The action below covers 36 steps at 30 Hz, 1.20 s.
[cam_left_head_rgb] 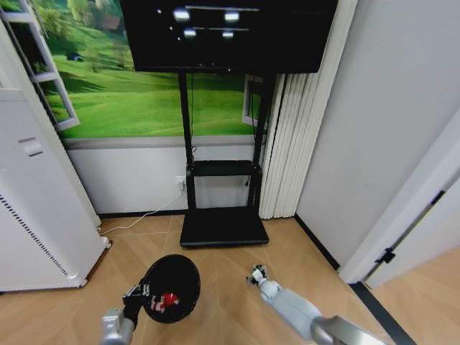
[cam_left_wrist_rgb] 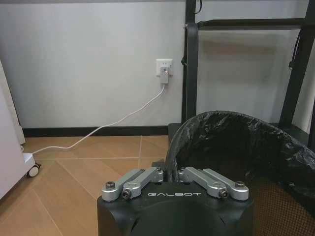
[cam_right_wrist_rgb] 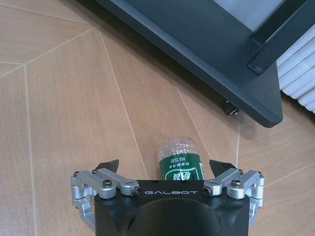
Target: Pick up the trash bin and place the garbage on the floor into it.
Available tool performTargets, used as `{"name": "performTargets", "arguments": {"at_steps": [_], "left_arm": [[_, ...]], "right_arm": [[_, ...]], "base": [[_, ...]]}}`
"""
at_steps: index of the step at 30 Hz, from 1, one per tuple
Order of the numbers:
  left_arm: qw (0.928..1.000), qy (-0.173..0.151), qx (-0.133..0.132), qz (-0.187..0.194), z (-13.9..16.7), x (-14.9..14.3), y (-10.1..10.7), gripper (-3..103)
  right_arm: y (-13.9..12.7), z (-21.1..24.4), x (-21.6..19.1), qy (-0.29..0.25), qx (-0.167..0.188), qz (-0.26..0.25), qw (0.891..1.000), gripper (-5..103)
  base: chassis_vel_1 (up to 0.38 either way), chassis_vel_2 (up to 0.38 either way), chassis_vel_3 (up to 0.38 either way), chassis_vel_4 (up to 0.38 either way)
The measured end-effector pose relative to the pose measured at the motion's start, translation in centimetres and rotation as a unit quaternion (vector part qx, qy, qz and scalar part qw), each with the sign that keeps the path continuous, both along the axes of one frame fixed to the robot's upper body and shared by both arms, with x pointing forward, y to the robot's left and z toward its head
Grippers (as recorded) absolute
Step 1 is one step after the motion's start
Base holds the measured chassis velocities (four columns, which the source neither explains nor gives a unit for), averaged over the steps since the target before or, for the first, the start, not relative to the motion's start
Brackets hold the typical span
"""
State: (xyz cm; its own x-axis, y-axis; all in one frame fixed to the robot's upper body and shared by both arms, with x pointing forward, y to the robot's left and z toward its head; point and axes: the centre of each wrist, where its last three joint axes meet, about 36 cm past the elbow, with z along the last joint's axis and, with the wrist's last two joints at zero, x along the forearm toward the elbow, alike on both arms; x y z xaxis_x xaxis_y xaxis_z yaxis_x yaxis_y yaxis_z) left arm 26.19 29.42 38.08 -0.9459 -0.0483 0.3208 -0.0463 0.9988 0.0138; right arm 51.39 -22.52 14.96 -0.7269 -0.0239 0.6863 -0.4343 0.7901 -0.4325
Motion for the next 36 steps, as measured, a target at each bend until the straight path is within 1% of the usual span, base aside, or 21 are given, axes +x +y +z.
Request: {"name": "performTargets", "arguments": {"at_steps": [1,2,3,9,20,29,31,36], "left_arm": [[1.0000,-0.001,0.001,0.000,0.0,0.1,0.1,6],[1.0000,-0.002,0.001,0.001,0.1,0.2,0.2,6],[1.0000,-0.003,0.000,0.002,0.1,0.2,0.2,6],[1.0000,-0.005,-0.001,0.002,0.1,0.6,0.3,6],[1.0000,-0.007,-0.002,0.002,0.2,0.9,0.4,6],[1.0000,-0.007,-0.002,0.004,0.1,1.0,0.5,6],[1.0000,-0.006,-0.002,0.005,0.0,1.0,0.6,6],[1.0000,-0.003,-0.002,0.006,-0.2,0.9,0.6,6]], "right_arm": [[0.2,-0.1,0.0,-0.002,-0.005,-0.002,1.000,100],[0.6,-0.2,0.1,-0.007,-0.021,-0.014,1.000,100],[0.9,-0.2,0.2,-0.011,-0.026,-0.025,0.999,100],[1.7,0.4,0.8,-0.022,-0.018,-0.037,0.999,100],[0.4,0.5,0.9,-0.004,-0.016,-0.071,0.997,100],[-0.5,0.3,0.6,-0.011,-0.032,-0.064,0.997,100],[-1.0,0.5,0.5,-0.011,-0.045,-0.052,0.998,100],[-1.7,0.4,0.0,-0.002,-0.061,-0.051,0.997,100]], "base": [[0.000,0.000,0.000,0.000],[0.000,0.000,0.000,0.000],[0.000,0.000,0.000,0.000],[0.000,0.000,0.000,0.000],[0.000,0.000,0.000,0.000],[-0.080,0.072,0.079,-0.083],[-0.109,0.113,0.121,-0.133],[-0.041,0.051,0.047,-0.030]]}}
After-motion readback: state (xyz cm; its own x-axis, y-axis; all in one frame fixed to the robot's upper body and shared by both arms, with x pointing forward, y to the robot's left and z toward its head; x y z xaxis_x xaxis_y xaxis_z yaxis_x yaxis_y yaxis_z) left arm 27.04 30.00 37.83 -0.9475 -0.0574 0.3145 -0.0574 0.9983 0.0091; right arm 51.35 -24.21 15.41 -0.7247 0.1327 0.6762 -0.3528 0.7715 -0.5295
